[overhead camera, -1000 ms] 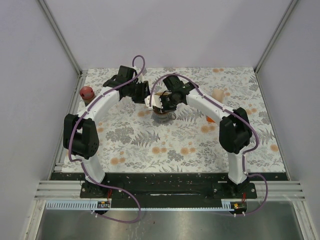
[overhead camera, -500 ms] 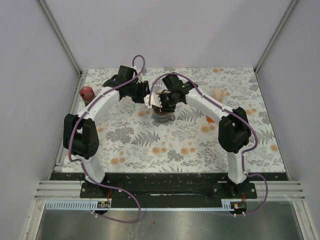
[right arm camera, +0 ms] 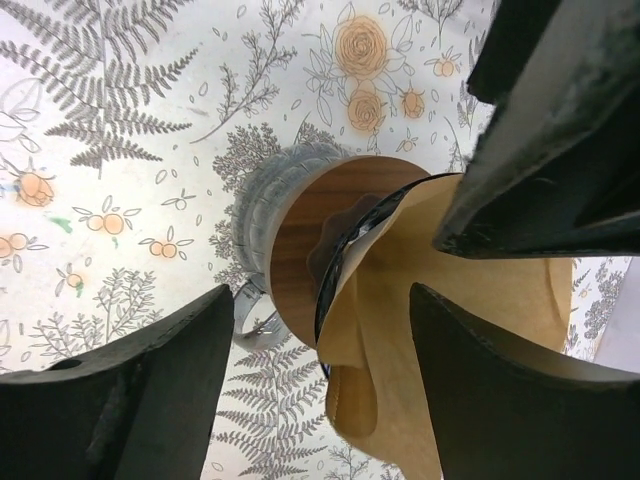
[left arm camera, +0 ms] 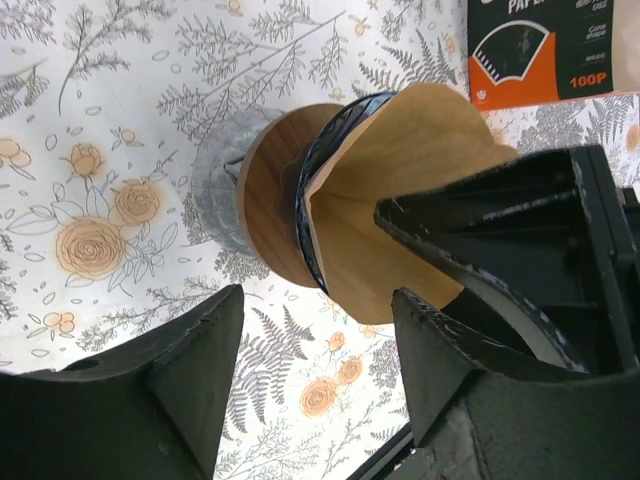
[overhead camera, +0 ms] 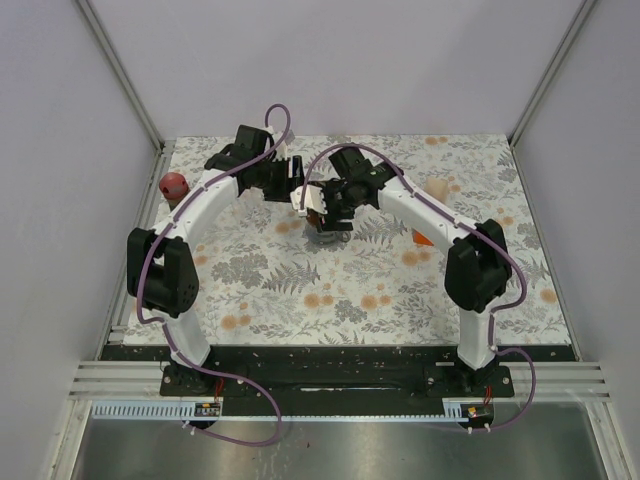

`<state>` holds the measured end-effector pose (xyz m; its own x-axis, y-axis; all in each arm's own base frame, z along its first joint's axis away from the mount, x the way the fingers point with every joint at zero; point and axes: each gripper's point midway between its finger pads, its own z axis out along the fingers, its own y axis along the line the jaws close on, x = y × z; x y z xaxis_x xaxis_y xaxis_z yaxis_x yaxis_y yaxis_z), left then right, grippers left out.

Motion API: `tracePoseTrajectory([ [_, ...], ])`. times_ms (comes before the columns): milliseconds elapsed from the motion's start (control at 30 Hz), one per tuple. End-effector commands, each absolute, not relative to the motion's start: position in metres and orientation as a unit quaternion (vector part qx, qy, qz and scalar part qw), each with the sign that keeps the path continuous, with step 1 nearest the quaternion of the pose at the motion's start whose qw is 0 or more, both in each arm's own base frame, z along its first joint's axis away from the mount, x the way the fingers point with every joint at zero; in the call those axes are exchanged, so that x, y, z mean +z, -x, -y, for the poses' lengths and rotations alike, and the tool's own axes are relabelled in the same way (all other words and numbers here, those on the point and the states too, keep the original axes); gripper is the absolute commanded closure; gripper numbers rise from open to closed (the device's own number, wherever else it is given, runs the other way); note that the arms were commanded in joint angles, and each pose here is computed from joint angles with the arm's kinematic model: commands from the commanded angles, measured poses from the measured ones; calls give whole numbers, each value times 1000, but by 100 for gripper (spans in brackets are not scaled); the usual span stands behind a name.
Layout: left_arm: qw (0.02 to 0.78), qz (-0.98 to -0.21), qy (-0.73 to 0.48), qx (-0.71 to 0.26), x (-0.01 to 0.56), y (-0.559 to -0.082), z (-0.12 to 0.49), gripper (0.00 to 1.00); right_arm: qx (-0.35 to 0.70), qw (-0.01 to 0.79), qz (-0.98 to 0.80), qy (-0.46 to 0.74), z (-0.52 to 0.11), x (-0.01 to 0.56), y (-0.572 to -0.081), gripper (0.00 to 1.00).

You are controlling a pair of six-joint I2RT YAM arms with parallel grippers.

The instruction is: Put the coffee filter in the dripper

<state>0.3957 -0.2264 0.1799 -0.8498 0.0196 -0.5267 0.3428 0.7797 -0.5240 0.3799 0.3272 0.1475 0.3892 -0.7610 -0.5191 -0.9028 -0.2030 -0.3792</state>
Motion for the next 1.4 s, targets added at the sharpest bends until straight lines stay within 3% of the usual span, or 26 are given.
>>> tracePoseTrajectory([
  [0,294,-896,-117,-313,206,-406,226,34,130,370,-526,755,-333,193,-364,20],
  [167,298,-895,-122,-309,211,-405,224,28,138,388,-528,743,-335,207,-360,19],
  [200,302,-893,-126,-308,215,-405,223,28,143,394,-530,737,-336,212,-359,15],
  [233,307,-892,-126,-307,220,-407,220,27,150,405,-529,731,-338,220,-357,1],
  [533,401,-874,-93,-257,281,-425,140,24,202,556,-580,560,-346,326,-363,1],
  [733,411,-888,-71,-194,284,-417,73,14,209,582,-649,443,-331,353,-375,0],
  [900,411,-898,-1,-154,272,-416,9,14,201,575,-686,400,-318,343,-376,1],
  [1067,420,-906,19,-47,268,-426,-51,14,196,567,-694,398,-306,327,-362,1],
  [1367,378,-916,115,76,233,-460,-133,14,180,569,-695,401,-291,312,-350,1],
])
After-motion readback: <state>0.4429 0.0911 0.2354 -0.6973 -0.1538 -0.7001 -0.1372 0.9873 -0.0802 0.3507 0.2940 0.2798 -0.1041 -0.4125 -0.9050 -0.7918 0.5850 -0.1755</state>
